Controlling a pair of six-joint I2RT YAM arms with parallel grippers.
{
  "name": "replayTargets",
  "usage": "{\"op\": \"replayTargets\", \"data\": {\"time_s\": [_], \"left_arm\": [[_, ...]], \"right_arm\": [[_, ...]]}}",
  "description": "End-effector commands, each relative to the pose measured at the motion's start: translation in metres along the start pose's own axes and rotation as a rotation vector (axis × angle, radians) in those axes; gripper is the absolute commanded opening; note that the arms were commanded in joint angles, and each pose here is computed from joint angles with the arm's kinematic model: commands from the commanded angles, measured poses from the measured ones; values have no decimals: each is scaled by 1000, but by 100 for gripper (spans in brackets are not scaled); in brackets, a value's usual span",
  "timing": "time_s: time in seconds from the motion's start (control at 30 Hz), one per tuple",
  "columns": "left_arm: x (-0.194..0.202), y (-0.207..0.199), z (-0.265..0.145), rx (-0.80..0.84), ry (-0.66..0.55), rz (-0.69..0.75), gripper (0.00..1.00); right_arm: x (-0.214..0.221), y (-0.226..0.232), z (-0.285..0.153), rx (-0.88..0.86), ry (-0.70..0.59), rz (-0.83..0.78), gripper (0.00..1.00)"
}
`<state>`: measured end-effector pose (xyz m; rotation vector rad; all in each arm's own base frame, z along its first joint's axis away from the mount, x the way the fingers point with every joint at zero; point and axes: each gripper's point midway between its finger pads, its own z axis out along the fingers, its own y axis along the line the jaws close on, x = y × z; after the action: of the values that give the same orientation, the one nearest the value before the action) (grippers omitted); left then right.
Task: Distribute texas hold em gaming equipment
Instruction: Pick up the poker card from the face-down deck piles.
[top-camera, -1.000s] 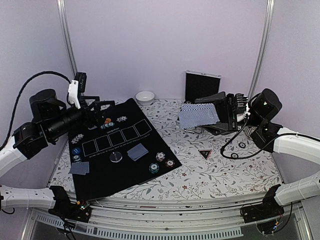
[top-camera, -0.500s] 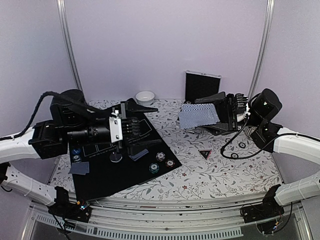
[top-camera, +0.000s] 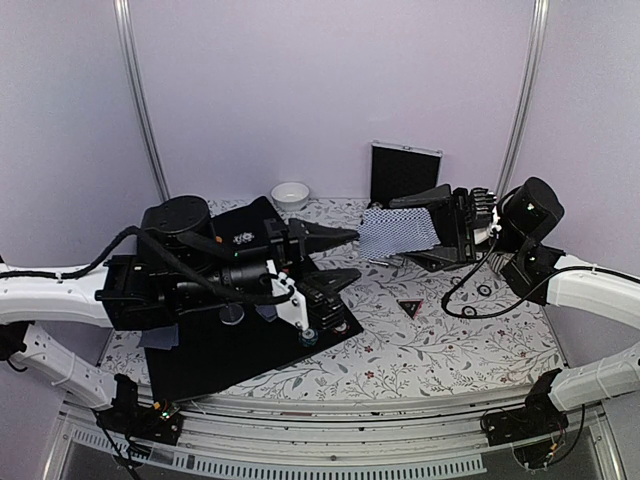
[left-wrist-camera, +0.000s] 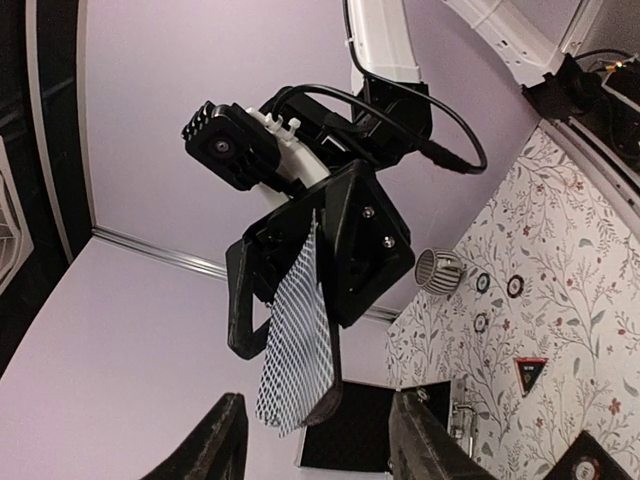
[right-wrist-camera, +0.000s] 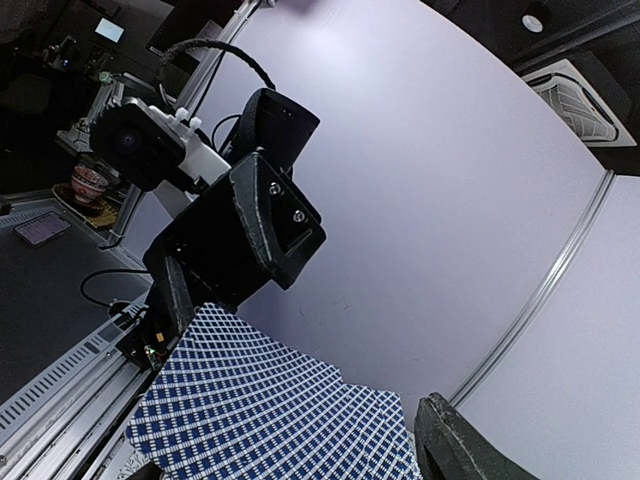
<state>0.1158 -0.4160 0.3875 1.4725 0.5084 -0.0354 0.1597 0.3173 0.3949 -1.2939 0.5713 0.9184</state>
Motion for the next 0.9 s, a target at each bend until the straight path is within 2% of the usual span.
{"op": "replayTargets", "data": {"time_s": [0.0, 0.33, 0.57, 0.83, 0.87], "left_arm": [[-5, 18, 5, -54, 8, 34, 50], [-4, 28, 13, -104, 26, 40, 26], [-1, 21, 16, -77, 41, 64, 22], [0, 22, 18, -79, 51, 76, 0], [0, 22, 18, -78, 51, 76, 0]], "right_arm": [[-14, -4, -3, 12, -24, -33, 62], [-14, -4, -3, 13, -23, -33, 62], [-14, -3, -4, 15, -23, -35, 62], [-14, -4, -3, 16, -22, -34, 62], [-14, -4, -3, 17, -22, -35, 62]]}}
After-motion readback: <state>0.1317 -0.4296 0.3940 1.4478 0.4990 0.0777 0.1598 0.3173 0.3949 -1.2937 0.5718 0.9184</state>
